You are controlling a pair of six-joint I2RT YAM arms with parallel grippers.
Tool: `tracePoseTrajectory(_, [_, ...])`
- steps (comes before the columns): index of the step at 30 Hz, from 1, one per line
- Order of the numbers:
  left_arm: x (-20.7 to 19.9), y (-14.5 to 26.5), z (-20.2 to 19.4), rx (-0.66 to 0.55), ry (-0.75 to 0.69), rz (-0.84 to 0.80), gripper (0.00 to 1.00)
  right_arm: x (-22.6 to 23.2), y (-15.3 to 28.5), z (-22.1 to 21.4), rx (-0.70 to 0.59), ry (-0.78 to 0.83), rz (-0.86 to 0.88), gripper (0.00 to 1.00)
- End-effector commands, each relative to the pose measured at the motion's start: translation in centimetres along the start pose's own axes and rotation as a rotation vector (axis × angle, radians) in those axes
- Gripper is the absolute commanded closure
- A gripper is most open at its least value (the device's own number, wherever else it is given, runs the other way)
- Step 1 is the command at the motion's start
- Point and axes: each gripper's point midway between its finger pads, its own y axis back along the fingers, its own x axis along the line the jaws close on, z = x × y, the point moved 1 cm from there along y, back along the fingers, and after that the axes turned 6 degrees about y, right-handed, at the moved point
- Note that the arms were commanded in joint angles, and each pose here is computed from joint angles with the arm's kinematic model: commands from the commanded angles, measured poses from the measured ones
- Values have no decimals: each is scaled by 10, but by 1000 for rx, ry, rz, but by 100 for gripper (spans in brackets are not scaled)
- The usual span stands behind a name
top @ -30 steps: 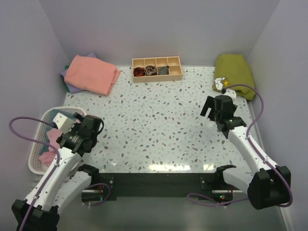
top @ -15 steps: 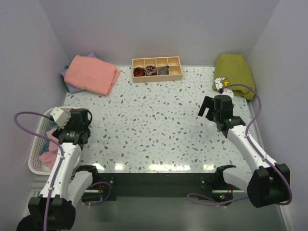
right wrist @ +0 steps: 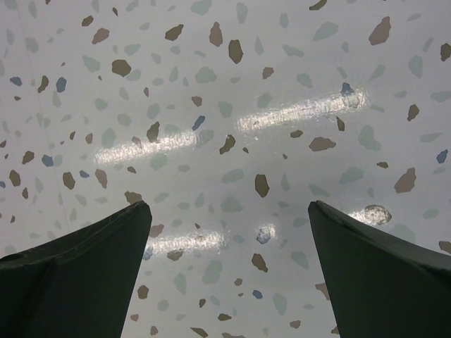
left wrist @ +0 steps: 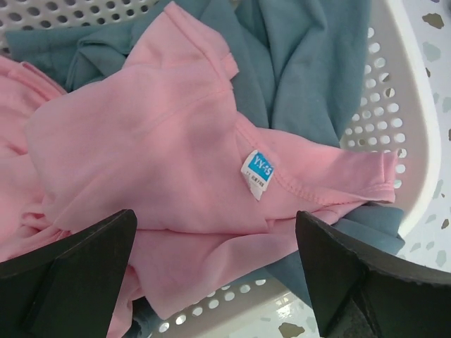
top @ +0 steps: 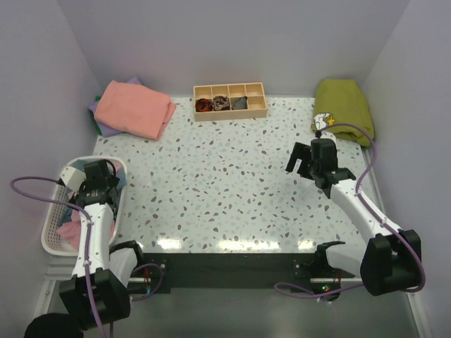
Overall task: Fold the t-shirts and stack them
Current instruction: Grab crumpled tshirt from bin with the left arm
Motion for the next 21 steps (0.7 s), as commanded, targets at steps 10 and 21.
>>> tracePoseTrajectory(10, [38, 2, 7, -31, 141, 195, 1, 17, 4, 24, -51, -9, 71, 1])
tracePoseTrajectory(21, [15, -6, 9, -15, 97, 72, 100, 15, 2, 24, -51, -6, 58, 1])
